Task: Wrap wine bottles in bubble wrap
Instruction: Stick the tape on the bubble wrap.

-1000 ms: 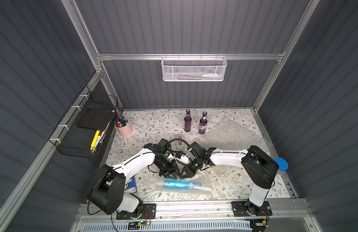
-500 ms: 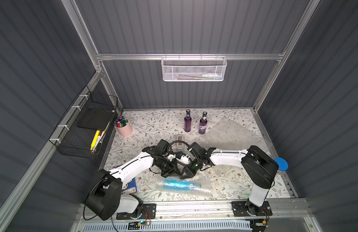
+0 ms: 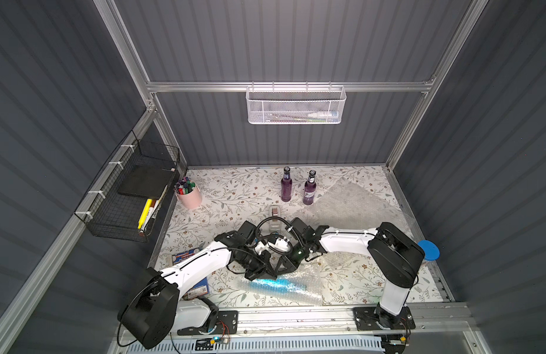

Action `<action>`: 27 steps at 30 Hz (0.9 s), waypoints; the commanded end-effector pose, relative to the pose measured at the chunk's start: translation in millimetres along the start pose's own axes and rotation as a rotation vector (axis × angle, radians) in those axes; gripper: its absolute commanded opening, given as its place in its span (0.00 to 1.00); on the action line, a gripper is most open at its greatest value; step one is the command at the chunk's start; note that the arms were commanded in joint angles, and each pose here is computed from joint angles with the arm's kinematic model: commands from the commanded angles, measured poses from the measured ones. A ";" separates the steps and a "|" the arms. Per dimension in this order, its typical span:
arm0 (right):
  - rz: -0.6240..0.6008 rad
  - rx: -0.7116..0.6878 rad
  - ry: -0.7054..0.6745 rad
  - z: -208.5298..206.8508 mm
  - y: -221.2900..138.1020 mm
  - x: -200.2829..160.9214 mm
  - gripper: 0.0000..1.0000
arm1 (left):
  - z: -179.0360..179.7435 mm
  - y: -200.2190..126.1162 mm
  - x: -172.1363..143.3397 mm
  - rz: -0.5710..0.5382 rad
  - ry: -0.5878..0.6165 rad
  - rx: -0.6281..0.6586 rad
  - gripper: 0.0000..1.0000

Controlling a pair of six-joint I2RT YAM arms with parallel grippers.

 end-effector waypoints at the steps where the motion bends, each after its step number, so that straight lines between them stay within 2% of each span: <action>1: 0.021 0.018 0.008 1.1 5.0 -0.3 0.24 | 6.4 6.2 -10.2 0.035 -0.032 -0.011 0.00; 6: 0.019 0.017 0.008 2.0 4.0 -0.5 0.24 | 15.4 11.7 -16.6 0.062 -0.046 -0.001 0.00; 14: 0.014 0.010 0.010 2.0 3.4 0.1 0.24 | 36.8 17.4 -27.4 0.104 -0.078 0.094 0.00; 21: -0.003 0.056 -0.009 12.9 -2.3 1.1 0.27 | 47.5 21.6 -24.4 0.090 -0.081 0.143 0.00; 24: -0.022 0.083 -0.020 20.7 -8.0 2.3 0.33 | 54.7 23.2 -25.4 0.107 -0.091 0.186 0.00; 27: -0.039 0.050 -0.038 20.2 -15.2 0.0 0.46 | 54.5 21.6 -25.6 0.110 -0.078 0.200 0.00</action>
Point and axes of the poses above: each gripper's point midway between its finger pads, its own y axis out along the fingers, its own z axis along the line the jaws close on, x = y × z, the point moved 6 cm from there along -y, back along the fingers, and after that the axes turned 15 degrees about y, right-handed, at the moved point
